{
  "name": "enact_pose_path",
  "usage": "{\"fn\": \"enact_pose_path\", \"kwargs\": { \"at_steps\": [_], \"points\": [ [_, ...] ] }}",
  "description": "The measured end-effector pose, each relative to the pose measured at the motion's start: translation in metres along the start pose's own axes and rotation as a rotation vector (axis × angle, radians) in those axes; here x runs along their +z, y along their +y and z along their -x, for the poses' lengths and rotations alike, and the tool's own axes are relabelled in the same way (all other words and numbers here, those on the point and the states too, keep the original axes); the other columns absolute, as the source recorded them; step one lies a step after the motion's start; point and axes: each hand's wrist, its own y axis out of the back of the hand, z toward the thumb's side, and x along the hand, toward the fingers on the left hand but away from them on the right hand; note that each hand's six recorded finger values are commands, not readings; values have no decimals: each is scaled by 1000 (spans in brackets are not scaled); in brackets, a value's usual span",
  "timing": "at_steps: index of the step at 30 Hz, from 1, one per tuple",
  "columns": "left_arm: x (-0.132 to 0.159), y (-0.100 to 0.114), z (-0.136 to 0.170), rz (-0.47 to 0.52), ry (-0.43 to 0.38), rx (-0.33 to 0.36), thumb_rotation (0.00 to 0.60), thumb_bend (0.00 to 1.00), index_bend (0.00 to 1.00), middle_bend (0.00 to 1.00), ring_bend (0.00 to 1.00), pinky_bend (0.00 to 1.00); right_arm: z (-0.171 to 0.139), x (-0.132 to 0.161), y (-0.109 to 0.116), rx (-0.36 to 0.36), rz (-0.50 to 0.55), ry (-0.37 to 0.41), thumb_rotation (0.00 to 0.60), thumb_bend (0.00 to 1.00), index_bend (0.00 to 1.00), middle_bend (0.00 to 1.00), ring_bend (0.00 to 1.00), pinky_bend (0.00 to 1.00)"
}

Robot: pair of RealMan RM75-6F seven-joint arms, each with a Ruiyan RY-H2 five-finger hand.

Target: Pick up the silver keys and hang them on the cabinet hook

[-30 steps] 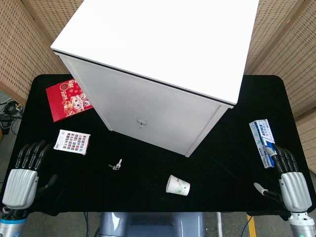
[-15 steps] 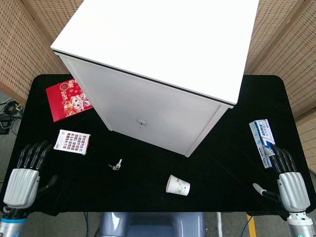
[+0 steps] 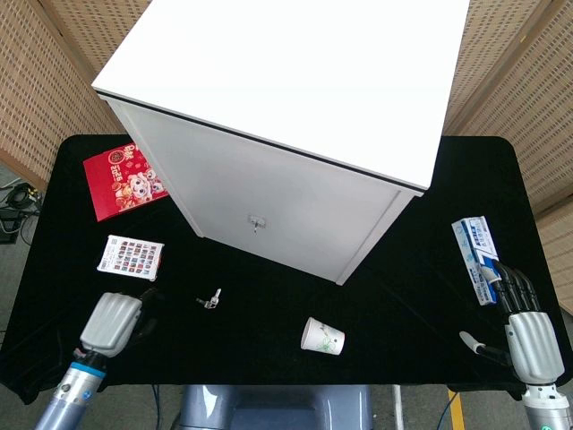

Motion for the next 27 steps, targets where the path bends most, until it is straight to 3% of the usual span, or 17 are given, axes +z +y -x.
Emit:
{"fn": "enact_pose_path", "kwargs": {
  "at_steps": [6, 13, 18, 27],
  "points": [
    [20, -29, -35, -62, 1, -105, 600, 473, 480, 893, 836, 749, -2, 0, 2, -3, 9, 3, 600, 104, 7, 0, 0, 0],
    [40, -54, -64, -80, 23, -204, 600, 477, 453, 904, 846, 758, -2, -1, 6, -13, 16, 3, 600, 104, 15, 0, 0, 0],
    [56, -65, -79, -110, 24, -230, 600, 420, 442, 906, 847, 762, -2, -1, 7, -15, 23, 5, 600, 104, 16, 0, 0, 0],
    [62, -76, -96, -148, 70, -224, 600, 418, 493, 910, 852, 764, -2, -2, 10, -20, 36, 5, 600, 105, 17, 0, 0, 0]
  ]
}}
